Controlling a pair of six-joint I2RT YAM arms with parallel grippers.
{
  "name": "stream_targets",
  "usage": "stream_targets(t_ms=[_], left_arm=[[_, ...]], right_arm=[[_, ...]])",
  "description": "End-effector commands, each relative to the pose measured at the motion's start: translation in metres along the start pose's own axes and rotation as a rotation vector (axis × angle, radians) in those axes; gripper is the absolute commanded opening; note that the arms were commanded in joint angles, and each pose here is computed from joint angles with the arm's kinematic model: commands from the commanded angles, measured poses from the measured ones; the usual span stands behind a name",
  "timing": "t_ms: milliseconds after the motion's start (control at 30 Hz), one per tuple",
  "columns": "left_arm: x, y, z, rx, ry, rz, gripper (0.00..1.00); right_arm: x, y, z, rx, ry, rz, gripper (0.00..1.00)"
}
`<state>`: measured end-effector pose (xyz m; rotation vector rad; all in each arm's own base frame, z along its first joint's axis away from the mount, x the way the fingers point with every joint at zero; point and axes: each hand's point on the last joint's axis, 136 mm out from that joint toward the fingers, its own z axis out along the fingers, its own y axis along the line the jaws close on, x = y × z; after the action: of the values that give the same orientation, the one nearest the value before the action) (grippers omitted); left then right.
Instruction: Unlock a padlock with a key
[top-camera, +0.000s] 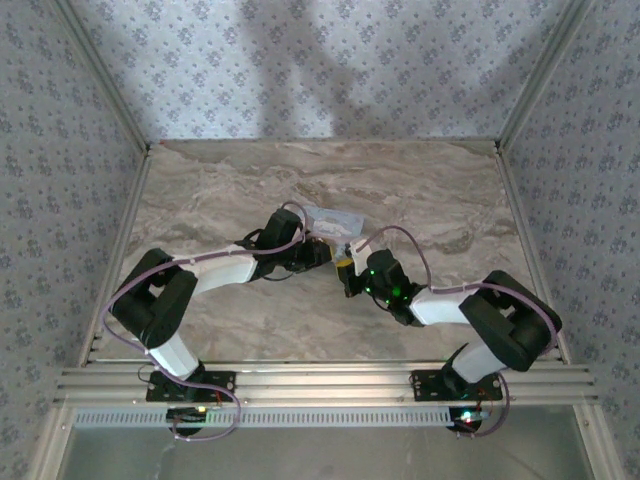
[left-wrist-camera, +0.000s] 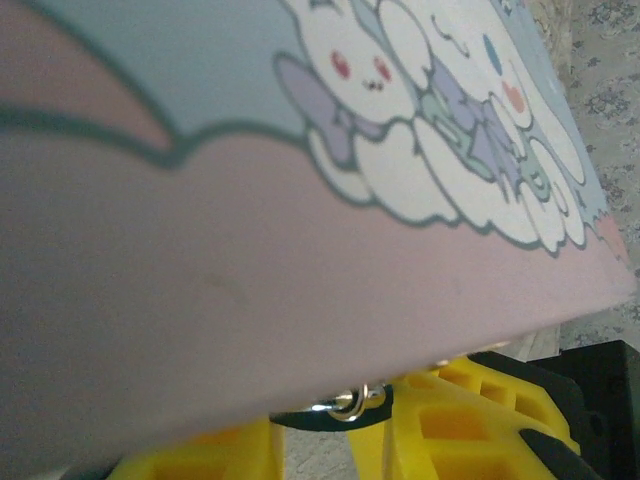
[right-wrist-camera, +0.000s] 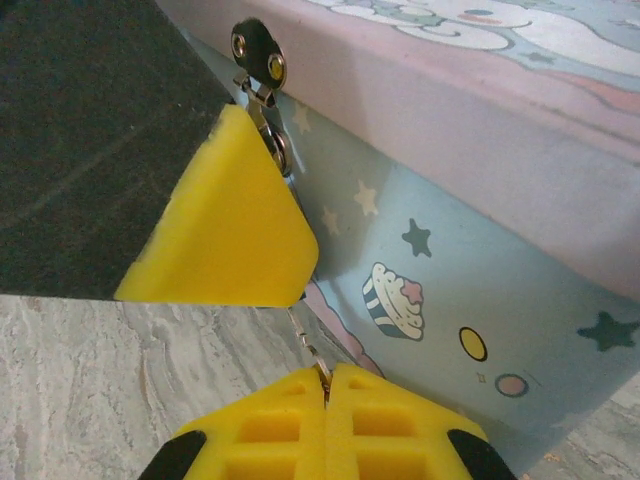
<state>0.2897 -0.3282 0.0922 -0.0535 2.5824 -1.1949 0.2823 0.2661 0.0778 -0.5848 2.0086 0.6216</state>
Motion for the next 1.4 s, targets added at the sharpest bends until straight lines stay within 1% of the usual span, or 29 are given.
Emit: stream_targets(t_ms=[0,200,567,933,1367], left_arm=[[0.004,-0.024,0.004,0.066,0.032,0.027,0.25],[0.004,-0.024,0.004,0.065,0.032,0.023,0.25],[0.008,-0.019,0.007,0.053,0.04,0.018,0.25],[0.011,-0.017,0.011,0.046,0.05,0.016,0.25],[0.012,-0.019,0.012,0.05,0.056,0.018,0.25]], right_arm=[[-0.035,0.01,0.004,-0.05,-0.107,-0.003,0.0],[-0.034,0.009,0.006,-0.049,-0.107,0.007,0.0],[-0.055,0.011,0.001,-0.097,-0.174,0.058,0.0],[-0.069,0.011,0.001,-0.13,-0.209,0.078,0.0],[-0.075,0.01,0.003,-0.162,-0.221,0.09,0.0]])
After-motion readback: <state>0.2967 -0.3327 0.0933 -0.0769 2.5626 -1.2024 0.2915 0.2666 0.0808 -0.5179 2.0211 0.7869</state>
